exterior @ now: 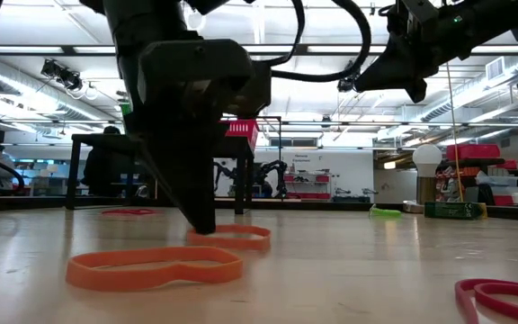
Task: Pick & Place Office Desk Supplies
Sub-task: Put the orange rubber band into the red bin
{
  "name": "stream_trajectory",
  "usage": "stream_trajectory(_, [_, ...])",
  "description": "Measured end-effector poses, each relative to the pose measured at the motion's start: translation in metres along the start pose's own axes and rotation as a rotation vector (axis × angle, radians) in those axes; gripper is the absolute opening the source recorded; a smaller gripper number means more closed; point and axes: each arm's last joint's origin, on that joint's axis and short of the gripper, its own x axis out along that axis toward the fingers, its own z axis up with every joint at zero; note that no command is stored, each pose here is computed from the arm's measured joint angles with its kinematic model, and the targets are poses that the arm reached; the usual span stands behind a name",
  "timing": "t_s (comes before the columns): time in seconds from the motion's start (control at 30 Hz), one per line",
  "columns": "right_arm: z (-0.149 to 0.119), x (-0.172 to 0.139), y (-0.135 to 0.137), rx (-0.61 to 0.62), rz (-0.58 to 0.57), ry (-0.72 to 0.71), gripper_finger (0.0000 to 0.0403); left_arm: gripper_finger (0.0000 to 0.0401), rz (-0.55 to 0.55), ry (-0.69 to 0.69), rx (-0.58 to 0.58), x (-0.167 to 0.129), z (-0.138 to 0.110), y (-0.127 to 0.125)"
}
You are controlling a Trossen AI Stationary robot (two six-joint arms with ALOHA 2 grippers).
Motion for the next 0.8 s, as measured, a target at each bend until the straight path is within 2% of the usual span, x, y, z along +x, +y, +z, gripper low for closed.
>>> stream_trajectory(0.2, [0.000,0.000,0.000,0.000,0.000,-0.001,0.0034,0.0004,0.031,0.003,0.073,-0.020,0.011,0.005])
stream_trajectory(0.47, [0.000,0.000,0.000,0.001,0.000,-0.003,0.0034,0.0003,-0.036,-0.117,0.066,-0.081,0.035,0.021])
stream_trajectory(0.6, [0.000,0.000,0.000,0.001,0.001,-0.003,0.0034,0.0003,0.008,-0.260,0.003,-0.117,0.050,0.040])
stream_trajectory(0.8, [0.000,0.000,0.000,0.001,0.000,-0.003,0.0034,0.0003,0.150,-0.503,-0.183,-0.170,0.084,0.095])
